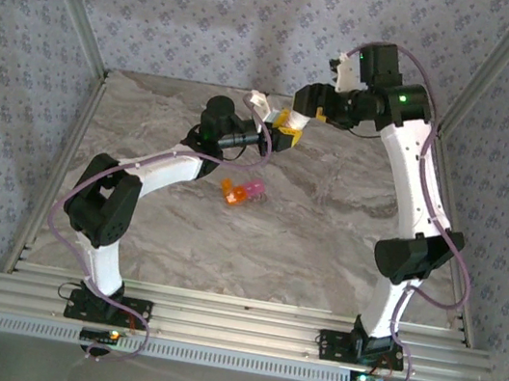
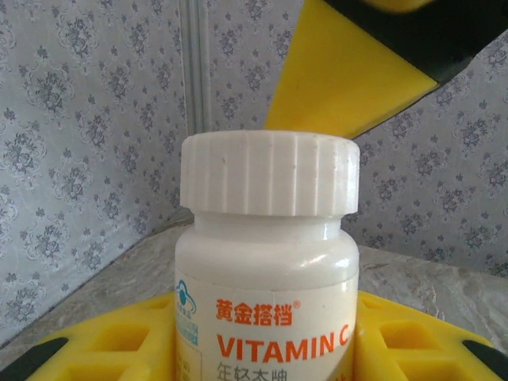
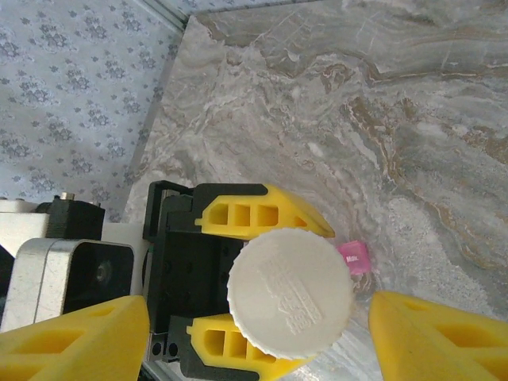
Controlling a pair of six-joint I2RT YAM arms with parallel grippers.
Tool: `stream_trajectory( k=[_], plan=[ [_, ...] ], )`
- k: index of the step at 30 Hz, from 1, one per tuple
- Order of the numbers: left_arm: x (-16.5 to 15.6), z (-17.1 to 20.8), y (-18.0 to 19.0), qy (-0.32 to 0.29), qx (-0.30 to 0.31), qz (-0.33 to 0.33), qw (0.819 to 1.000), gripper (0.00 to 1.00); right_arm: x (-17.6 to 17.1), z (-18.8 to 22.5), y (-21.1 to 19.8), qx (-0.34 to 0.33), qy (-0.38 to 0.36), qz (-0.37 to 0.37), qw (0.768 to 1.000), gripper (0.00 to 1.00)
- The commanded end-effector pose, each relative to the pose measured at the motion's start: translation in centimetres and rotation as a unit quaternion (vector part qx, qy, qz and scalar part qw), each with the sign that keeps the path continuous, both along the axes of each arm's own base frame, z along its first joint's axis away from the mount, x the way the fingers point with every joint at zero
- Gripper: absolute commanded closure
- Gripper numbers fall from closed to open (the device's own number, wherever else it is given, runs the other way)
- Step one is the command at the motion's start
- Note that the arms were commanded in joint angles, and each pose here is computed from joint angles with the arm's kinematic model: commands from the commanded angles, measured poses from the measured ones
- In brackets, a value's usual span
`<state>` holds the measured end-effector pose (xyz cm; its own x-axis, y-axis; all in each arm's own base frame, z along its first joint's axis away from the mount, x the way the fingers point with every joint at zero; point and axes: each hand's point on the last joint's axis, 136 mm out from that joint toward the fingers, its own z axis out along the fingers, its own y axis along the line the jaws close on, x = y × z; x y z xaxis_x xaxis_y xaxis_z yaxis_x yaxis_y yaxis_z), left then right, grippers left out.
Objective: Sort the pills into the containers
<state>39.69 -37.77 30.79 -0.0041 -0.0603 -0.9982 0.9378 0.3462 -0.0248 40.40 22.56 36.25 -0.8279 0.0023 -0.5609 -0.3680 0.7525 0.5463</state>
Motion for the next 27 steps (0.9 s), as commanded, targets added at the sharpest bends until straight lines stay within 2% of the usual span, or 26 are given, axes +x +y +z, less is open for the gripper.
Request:
stream_trajectory(
  k=[1, 19, 23, 27],
  plan=[
    [-1.3, 3.8, 0.4, -0.032, -0.022, -0.014, 0.999, 1.0, -0.2, 0.0, 0.0, -0.007, -0.001, 0.008, 1.0, 0.27],
    [-2.0, 4.1, 0.3, -0.037, -0.022, -0.02, 0.999, 1.0, 0.6, -1.0, -0.3, -0.009, 0.013, -0.003, 1.0, 0.35],
    [-2.2, 4.1, 0.1, -0.039, -0.021, -0.021, 0.999, 1.0, 0.7, -1.1, -0.3, -0.008, 0.016, -0.005, 1.0, 0.39],
    [-2.3, 4.1, 0.1, -0.039, -0.019, -0.022, 0.999, 1.0, 0.7, -1.3, -0.4, -0.009, 0.019, -0.007, 1.0, 0.48]
  ],
)
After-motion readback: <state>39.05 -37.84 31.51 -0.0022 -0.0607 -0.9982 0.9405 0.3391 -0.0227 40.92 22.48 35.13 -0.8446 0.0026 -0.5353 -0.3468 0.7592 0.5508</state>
